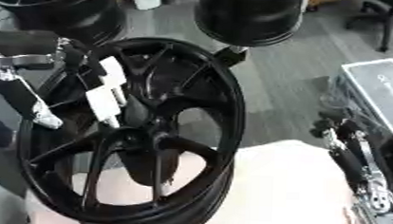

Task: Pull the pin out of the wheel hub.

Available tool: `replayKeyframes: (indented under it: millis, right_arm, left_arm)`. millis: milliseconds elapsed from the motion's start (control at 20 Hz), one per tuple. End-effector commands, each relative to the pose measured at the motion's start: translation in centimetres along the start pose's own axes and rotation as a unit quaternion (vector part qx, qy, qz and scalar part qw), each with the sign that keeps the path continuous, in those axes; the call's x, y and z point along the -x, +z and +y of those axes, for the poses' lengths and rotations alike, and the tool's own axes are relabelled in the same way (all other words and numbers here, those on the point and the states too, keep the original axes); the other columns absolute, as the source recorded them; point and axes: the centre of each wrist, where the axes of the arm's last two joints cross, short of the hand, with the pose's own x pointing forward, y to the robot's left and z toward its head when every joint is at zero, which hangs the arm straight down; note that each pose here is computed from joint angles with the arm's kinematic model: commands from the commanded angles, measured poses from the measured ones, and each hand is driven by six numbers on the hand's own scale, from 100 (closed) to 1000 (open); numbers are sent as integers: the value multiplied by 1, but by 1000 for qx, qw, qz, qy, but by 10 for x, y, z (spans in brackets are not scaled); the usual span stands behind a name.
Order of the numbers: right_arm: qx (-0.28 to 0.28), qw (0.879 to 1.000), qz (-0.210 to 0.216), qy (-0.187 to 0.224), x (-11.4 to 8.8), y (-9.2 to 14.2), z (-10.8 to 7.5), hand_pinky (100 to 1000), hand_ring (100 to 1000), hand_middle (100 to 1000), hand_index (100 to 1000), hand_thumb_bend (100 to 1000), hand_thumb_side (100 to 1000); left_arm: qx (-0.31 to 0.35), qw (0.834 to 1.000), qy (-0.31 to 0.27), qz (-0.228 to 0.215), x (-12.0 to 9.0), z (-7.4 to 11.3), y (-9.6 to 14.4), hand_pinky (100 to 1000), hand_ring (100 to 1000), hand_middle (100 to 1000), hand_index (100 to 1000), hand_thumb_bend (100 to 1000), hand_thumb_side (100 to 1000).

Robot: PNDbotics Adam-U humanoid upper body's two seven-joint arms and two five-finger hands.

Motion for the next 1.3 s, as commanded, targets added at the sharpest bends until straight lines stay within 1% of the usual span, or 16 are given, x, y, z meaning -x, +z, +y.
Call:
replayKeyframes:
  millis: [50,100,300,400,600,650,900,1100,1150,1300]
  right_arm:
    - [-6,1000,-13,7,-6,-5,-5,681,612,588,749,100,554]
    - [-6,1000,-13,6,-6,-5,-4,681,612,588,749,100,554]
    - [-7,1000,-14,6,-6,-6,-4,681,612,588,749,100,555]
    - [-7,1000,-14,5,-6,-7,-4,681,612,588,749,100,554]
    - [-7,1000,-15,5,-6,-7,-4,681,612,588,749,100,553]
    - [-7,1000,-15,5,-6,-7,-4,682,612,588,749,100,553]
    - [-7,1000,-16,5,-6,-7,-4,682,612,587,749,100,553]
    - [-7,1000,-15,4,-6,-7,-4,682,612,587,749,100,553]
    - [-7,1000,-15,4,-6,-7,-4,682,612,587,749,100,553]
    - [-7,1000,-15,4,-6,-7,-4,681,612,587,749,100,553]
  left_arm:
    - [71,994,-64,-48,3,9,3,544,455,713,844,645,431]
    - [72,994,-64,-50,3,9,1,542,454,710,841,637,425]
    - [86,992,-68,-61,3,5,-3,538,449,691,823,580,355]
    - [96,991,-70,-69,2,3,-5,535,444,679,813,533,301]
    - [112,987,-75,-84,1,3,-7,526,431,659,801,480,234]
    - [115,986,-77,-88,0,3,-7,521,425,650,795,451,199]
    - [129,982,-87,-106,-2,0,-10,507,406,617,768,380,112]
    - [133,980,-91,-113,-2,-3,-12,495,384,567,724,336,100]
    - [133,980,-91,-115,-2,-3,-12,504,381,543,702,311,100]
    - [125,981,-86,-119,-1,-2,-12,497,347,463,627,276,100]
